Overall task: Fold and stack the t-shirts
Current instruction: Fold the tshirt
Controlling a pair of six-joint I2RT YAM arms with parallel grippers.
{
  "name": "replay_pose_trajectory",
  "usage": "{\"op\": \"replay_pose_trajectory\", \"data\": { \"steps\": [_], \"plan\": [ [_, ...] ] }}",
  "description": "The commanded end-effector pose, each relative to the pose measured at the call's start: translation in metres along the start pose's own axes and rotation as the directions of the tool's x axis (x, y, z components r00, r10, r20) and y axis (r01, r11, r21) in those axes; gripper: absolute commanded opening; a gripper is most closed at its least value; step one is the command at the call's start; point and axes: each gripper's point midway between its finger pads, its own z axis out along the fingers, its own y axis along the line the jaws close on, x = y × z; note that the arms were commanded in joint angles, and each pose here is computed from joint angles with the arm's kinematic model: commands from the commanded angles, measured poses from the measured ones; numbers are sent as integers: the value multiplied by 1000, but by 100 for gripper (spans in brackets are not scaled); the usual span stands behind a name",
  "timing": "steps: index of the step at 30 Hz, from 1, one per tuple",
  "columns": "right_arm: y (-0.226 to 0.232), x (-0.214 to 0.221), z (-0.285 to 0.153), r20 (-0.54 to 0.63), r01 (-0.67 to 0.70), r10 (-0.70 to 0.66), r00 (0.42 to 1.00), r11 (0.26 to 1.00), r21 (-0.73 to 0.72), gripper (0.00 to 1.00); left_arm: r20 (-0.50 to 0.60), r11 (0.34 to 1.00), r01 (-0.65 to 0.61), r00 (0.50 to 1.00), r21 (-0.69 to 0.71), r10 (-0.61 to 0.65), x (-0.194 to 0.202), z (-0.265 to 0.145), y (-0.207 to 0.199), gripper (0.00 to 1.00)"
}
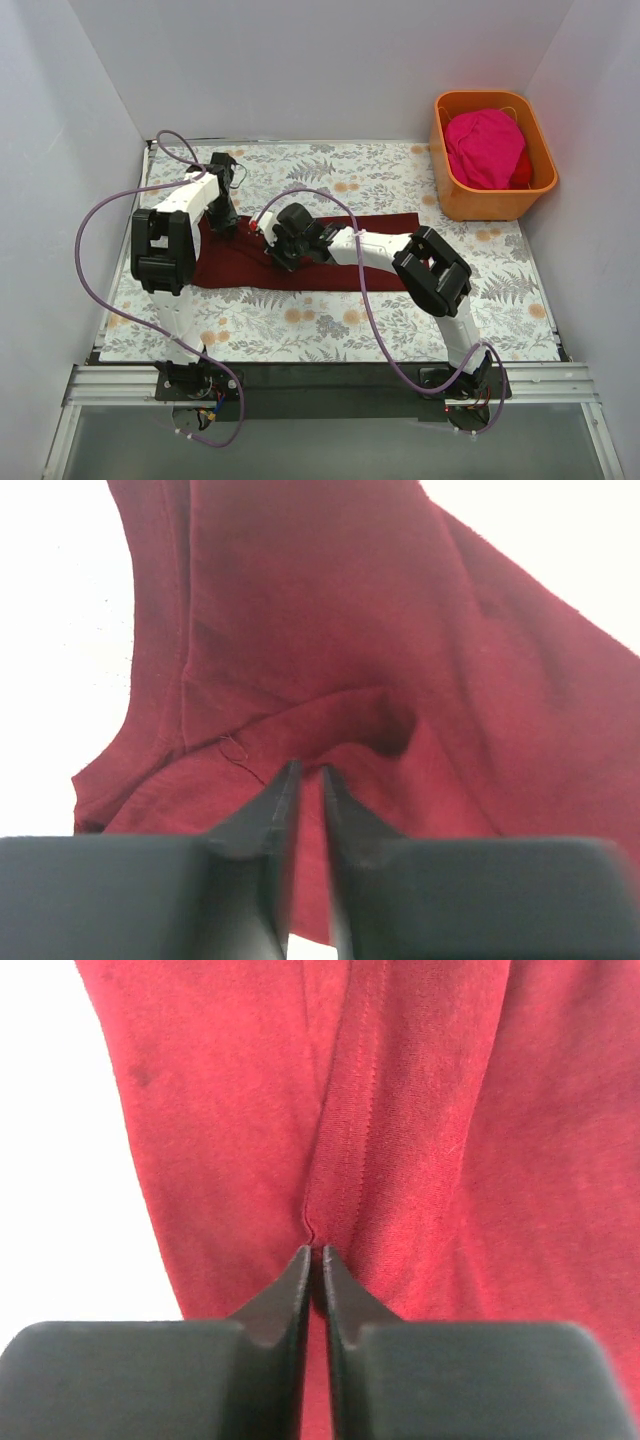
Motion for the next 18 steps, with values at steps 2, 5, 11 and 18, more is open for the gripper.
{"op": "replay_pose_trajectory", "data": {
  "steps": [2,5,11,18],
  "plan": [
    [9,-8,-4,11,-19,19,1000,999,-45,21,26,999,39,999,-36,-38,-3,-4,10,21],
    [14,-27,-16,50,-23,26,998,998,-61,34,69,998,57,996,-7,-56,-12,-18,8,44],
    [-1,-61,-44,136,-117,125,983,991,-69,36,149,992,93,983,90,-106,-27,-55,-1,45],
    [-7,-77,-64,227,-255,319,920,928,-272,24,106,955,77,988,286,-111,-6,-60,-29,13]
  ]
}}
